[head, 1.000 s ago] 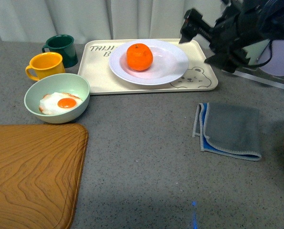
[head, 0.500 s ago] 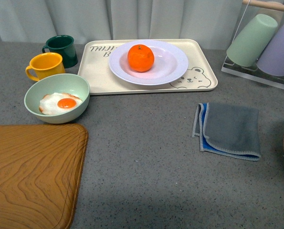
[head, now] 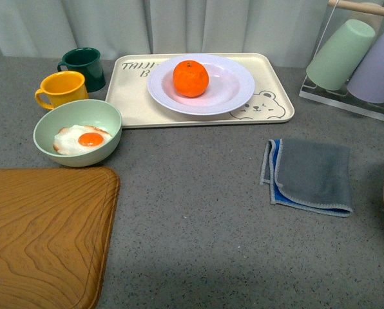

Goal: Place orange and plate with both arms

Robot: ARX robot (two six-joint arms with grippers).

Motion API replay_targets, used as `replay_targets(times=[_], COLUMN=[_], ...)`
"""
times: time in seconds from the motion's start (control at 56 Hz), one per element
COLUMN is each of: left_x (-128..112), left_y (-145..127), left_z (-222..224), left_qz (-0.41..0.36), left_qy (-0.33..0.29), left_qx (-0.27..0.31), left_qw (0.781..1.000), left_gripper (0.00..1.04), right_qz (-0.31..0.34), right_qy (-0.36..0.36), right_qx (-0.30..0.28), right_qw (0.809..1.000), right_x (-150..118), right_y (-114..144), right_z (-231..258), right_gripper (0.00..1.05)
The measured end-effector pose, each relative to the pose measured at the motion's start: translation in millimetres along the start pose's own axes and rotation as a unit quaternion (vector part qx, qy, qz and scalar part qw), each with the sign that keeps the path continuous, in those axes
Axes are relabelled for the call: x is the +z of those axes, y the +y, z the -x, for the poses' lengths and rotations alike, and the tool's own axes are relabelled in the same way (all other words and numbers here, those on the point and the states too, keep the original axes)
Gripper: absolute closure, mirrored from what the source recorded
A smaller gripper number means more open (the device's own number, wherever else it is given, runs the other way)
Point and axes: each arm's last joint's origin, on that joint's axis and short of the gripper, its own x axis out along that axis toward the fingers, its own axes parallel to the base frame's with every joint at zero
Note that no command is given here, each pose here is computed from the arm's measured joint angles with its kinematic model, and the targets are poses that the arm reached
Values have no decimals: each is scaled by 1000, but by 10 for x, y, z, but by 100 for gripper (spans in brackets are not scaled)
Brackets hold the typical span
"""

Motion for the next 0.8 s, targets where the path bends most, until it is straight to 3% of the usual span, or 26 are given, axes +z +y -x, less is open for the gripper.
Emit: replay_targets(times=[0.089,0.196,0.339,0.5,0.804], left_x=[0,0,0,0,0], left_y=[0,0,0,0,0], left_z=[0,0,0,0,0], left_qz=[0,0,0,0,0], left_qy=[0,0,0,0,0], left_qx=[0,0,0,0,0], left_qw=[1000,1000,1000,1000,1000], left_gripper=[7,7,7,7,7], right_qz=[1,1,1,0,0], right_qy=[0,0,0,0,0], right_qx=[0,0,0,0,0], right_qw=[1000,1000,1000,1000,1000], right_x=[0,0,0,0,0], right_y=[0,0,0,0,0], right_z=[0,0,0,0,0], right_gripper=[90,62,40,8,9])
